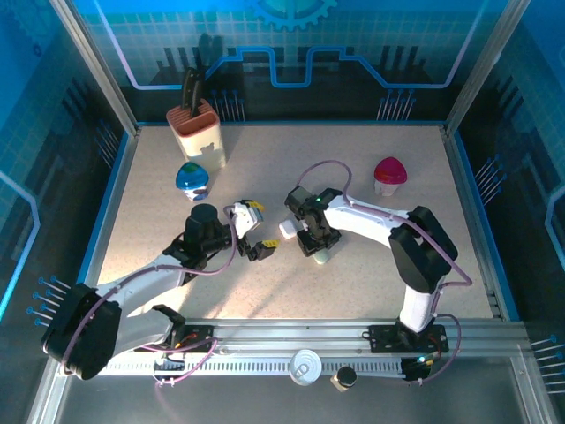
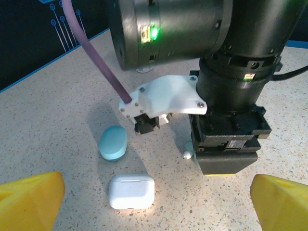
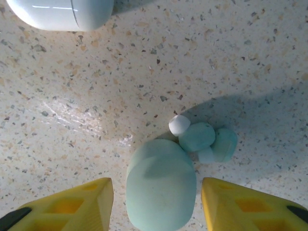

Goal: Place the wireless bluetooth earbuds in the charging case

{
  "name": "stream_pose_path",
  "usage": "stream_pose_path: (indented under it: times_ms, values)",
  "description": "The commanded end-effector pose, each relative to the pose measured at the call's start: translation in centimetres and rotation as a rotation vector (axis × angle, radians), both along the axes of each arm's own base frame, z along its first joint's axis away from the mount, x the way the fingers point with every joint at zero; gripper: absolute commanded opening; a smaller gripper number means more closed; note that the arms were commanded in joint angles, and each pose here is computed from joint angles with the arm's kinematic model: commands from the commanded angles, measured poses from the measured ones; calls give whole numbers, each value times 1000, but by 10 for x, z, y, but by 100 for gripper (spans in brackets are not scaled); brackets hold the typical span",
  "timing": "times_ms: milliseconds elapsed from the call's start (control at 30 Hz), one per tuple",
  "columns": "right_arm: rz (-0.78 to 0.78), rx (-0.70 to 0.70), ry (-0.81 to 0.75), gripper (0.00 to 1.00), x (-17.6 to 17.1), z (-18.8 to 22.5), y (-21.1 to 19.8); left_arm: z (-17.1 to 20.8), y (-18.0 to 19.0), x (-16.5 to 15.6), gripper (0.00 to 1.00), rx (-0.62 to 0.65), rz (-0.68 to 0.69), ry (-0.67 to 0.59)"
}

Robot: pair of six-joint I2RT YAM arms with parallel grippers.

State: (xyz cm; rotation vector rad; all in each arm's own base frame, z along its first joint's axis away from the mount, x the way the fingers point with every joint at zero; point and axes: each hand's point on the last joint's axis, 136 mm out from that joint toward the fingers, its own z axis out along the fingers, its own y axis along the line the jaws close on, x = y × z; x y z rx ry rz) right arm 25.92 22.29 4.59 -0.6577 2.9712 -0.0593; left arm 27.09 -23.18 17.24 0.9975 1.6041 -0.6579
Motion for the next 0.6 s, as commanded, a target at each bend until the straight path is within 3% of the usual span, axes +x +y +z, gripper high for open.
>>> stream_pose_path:
  times_ms: [0, 200, 567]
  values:
    - [-5, -43, 34, 51, -4, -6, -5, 4, -1, -2, 99, 10, -5, -23]
    - [-1, -74, 50, 50, -5, -12, -7, 3, -1, -2, 99, 13, -9, -18]
    - [-26, -15, -15, 36, 7, 6, -5, 9, -2, 2, 99, -19, 11, -7]
